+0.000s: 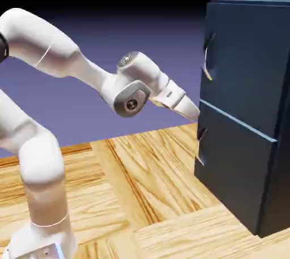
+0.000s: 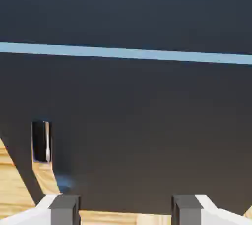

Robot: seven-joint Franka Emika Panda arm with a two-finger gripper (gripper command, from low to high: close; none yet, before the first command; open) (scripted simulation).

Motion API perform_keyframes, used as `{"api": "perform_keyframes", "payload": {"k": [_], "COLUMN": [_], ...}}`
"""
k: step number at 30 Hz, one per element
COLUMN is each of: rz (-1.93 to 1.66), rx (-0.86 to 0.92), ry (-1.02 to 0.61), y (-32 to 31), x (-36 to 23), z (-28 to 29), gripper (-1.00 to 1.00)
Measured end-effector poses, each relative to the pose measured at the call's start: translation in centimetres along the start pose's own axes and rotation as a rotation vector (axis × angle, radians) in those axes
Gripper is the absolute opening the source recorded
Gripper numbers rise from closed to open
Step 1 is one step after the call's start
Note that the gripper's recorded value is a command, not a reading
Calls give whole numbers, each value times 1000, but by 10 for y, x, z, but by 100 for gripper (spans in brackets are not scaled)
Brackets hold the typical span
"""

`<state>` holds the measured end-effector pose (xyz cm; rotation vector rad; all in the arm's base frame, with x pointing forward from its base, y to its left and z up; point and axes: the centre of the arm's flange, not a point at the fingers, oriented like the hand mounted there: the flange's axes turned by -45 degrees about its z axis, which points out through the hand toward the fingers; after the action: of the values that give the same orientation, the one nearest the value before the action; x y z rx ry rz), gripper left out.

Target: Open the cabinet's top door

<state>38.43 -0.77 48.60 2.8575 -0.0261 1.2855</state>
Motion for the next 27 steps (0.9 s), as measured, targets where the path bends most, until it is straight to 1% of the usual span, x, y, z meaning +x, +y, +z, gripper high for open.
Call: {"api": "perform_keyframes", "payload": {"k": [7, 13, 20, 27], "rz": [142, 228, 280, 279], "rx": [-42, -58, -61, -54], "ry": [130, 247, 384, 510], "y": [20, 21, 2, -33], "x": [34, 52, 65, 72], "z": [-61, -110, -154, -174], "gripper": [0, 0, 0, 0]}}
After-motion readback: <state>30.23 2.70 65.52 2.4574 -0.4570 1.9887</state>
